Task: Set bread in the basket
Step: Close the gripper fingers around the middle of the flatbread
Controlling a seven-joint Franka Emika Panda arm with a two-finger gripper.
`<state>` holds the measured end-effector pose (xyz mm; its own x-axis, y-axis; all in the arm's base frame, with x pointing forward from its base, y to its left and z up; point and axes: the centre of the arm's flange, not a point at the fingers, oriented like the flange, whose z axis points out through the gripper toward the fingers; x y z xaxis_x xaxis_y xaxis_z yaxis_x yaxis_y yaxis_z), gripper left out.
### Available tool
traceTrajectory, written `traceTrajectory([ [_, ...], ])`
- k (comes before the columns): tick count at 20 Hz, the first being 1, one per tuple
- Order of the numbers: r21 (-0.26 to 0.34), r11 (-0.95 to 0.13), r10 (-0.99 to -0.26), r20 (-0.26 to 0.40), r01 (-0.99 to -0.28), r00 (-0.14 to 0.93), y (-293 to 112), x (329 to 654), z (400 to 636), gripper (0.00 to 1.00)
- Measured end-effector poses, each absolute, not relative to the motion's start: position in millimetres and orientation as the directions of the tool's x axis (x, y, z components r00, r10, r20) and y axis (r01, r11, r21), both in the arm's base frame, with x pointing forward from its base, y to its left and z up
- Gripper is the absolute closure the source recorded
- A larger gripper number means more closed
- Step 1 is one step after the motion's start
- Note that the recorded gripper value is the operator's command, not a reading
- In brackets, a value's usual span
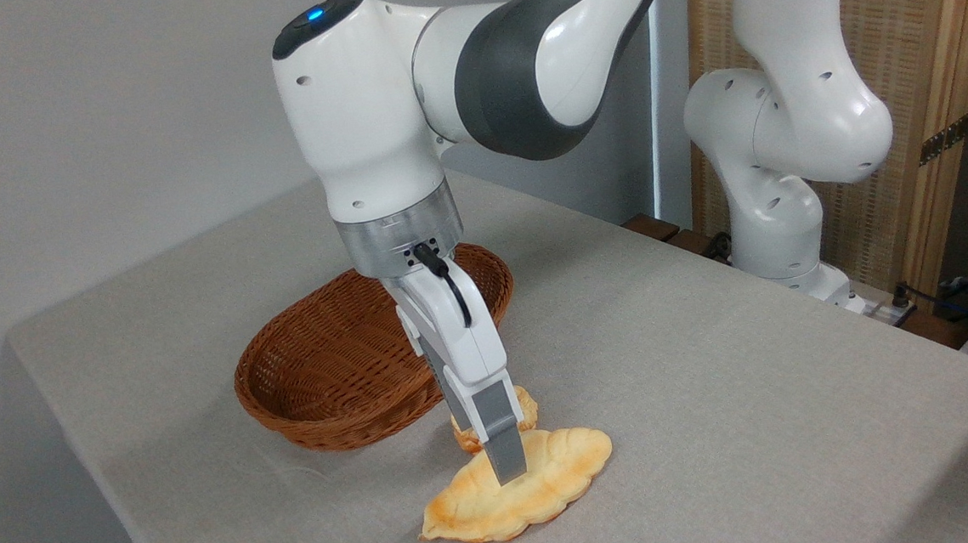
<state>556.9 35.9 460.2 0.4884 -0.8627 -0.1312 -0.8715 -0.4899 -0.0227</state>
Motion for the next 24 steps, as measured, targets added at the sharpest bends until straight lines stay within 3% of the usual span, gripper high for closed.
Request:
traceTrajectory([
  [8,-0.034,-0.474,-0.861,-0.194,-0.880,0.471,46.3,557.5,451.4,0.00],
  [24,-0.003,-0.471,-0.861,-0.213,-0.882,0.461,45.3,560.7,431.7,0.00],
])
